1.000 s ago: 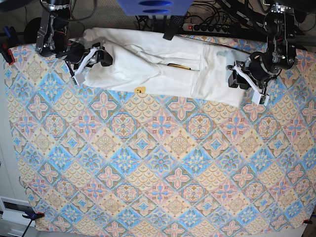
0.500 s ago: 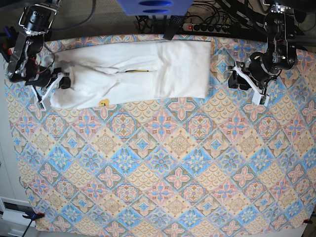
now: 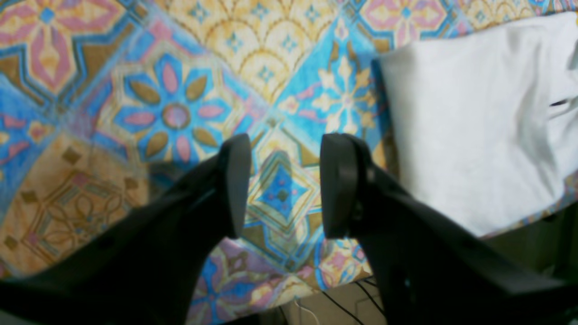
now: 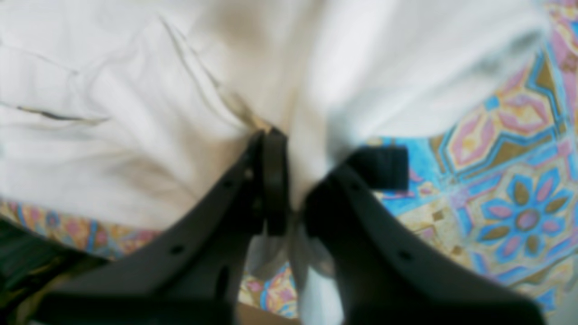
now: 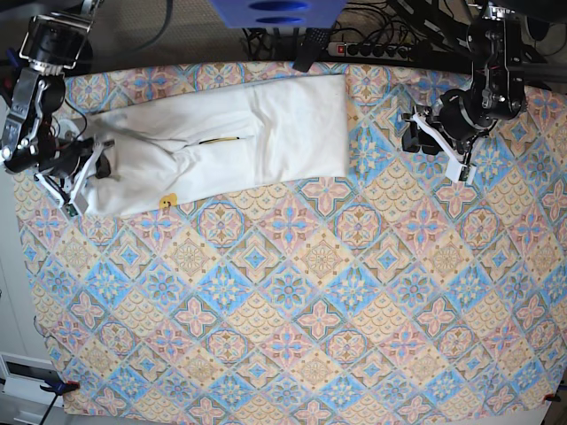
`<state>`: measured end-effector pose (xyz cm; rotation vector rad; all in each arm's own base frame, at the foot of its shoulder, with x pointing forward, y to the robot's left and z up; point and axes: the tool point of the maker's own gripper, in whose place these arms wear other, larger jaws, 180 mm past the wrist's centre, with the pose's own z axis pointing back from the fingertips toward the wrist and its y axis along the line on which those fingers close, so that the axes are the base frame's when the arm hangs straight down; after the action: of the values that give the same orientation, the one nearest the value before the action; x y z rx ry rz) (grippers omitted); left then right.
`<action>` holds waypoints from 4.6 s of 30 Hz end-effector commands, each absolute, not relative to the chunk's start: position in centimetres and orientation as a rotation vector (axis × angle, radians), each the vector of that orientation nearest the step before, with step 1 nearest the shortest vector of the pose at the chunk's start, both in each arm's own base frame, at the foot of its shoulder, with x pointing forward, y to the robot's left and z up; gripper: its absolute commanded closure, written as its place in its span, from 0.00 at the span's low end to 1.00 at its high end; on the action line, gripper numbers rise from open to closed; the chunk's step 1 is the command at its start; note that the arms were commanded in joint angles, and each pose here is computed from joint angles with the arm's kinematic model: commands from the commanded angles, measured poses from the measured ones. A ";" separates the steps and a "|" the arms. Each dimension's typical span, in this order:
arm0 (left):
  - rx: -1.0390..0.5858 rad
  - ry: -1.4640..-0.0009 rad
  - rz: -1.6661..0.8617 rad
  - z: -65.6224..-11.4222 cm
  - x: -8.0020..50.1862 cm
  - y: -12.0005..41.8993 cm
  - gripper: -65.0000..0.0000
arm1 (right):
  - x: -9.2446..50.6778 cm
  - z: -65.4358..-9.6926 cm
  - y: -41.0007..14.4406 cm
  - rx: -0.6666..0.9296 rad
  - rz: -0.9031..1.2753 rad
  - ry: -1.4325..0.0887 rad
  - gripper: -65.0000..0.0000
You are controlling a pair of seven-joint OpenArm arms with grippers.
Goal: Fold the T-shirt properly
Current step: 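Grasp the shortened bundle with both grippers and fold it in half, then press and tuck the folded bundle with both grippers, then release left gripper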
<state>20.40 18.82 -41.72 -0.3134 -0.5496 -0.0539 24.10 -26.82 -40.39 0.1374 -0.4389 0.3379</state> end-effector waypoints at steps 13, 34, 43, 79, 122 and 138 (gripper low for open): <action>-0.443 -0.526 -0.126 -45.4 20.0 12.9 0.97 | 22.8 -37.4 -12.2 0.300 0.710 -0.551 1.00; -0.443 -0.505 -0.151 -50.5 23.9 3.4 0.96 | 22.5 -35.6 -0.3 0.483 1.011 -0.598 0.99; -0.449 -0.500 -0.140 -50.7 23.5 3.3 0.96 | 24.4 -36.6 2.6 0.426 1.092 -0.597 0.75; -0.384 -0.692 -0.175 -42.0 18.8 8.6 0.96 | 19.7 -39.8 1.3 0.347 1.188 -0.513 0.85; -0.438 -0.555 -0.327 -47.3 21.9 0.9 0.96 | 31.1 -47.4 -12.6 0.116 0.950 -0.403 0.86; -0.403 -0.633 -0.391 -45.6 33.8 -2.3 0.96 | 23.8 -45.0 -16.3 0.048 0.996 -0.432 0.86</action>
<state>32.46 -2.05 -46.72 -0.4064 -0.5930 -0.3913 22.33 -16.17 -46.17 0.0640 -0.3820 0.9960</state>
